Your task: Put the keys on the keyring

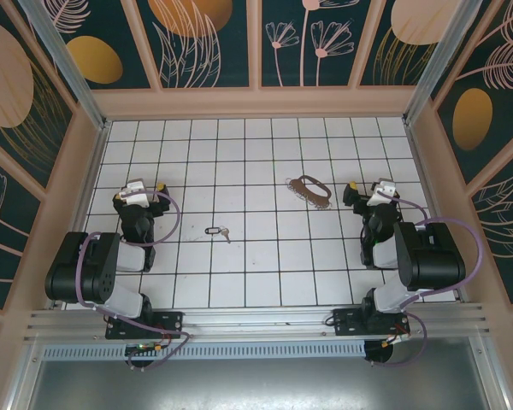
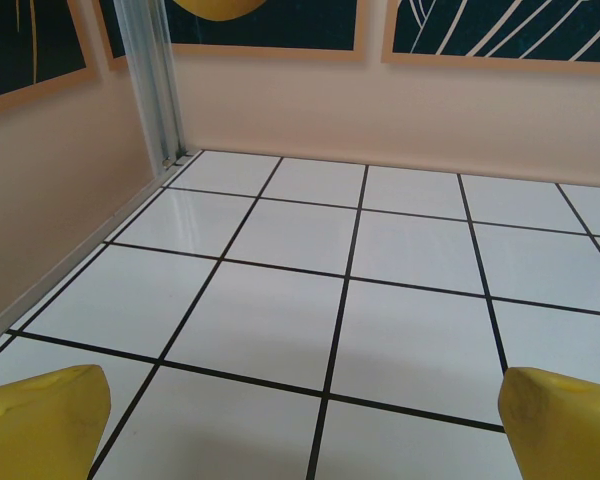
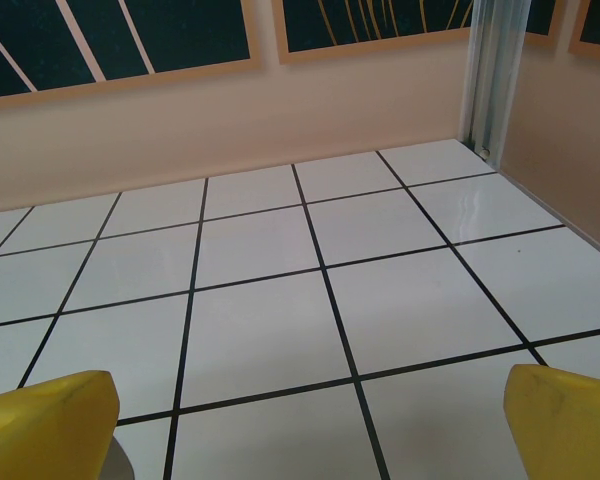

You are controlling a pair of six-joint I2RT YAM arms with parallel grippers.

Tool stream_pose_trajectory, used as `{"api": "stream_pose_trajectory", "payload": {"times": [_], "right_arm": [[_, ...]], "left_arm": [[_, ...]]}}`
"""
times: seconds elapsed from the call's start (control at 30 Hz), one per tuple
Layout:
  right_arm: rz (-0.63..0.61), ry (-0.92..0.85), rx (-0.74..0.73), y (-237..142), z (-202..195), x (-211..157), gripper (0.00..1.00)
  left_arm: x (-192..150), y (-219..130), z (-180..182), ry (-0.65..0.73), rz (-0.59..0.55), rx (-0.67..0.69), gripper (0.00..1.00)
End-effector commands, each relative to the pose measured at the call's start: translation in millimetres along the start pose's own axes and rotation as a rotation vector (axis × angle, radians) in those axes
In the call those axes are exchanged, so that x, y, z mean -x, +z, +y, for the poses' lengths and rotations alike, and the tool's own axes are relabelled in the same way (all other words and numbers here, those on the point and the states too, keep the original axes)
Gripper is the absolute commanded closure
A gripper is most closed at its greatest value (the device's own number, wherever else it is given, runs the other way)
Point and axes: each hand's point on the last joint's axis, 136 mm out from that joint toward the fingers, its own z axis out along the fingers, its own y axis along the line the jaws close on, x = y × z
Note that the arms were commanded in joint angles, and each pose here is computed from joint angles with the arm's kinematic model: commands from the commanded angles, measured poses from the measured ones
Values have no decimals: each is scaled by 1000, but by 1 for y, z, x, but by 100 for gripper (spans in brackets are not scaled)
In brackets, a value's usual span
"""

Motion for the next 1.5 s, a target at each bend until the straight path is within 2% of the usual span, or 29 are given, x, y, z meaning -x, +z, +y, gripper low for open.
{"api": "stream_pose_trajectory", "payload": {"times": [0.0, 0.93, 1.07, 1.17, 1.23, 1.33, 1.47], "right_arm": [[-21, 18, -3, 3, -1, 6, 1], [-24, 22, -8, 2, -2, 8, 1], [-2, 6, -12, 3, 3, 27, 1], [9, 42, -18, 8, 10, 52, 1], [60, 87, -10, 17, 18, 60, 1], [143, 104, 26, 26, 35, 63, 1], [212, 101, 92, 31, 60, 64, 1]], "left_arm": [[16, 2, 0, -28, -59, -4, 1], [18, 1, 0, -28, -64, -2, 1], [31, 2, -2, -27, -18, -9, 1], [39, -1, -4, -80, 26, -13, 1], [48, -7, -7, -139, 38, -31, 1], [71, -20, -22, -194, 33, -96, 1], [97, -43, -59, -271, 14, -254, 1]]}}
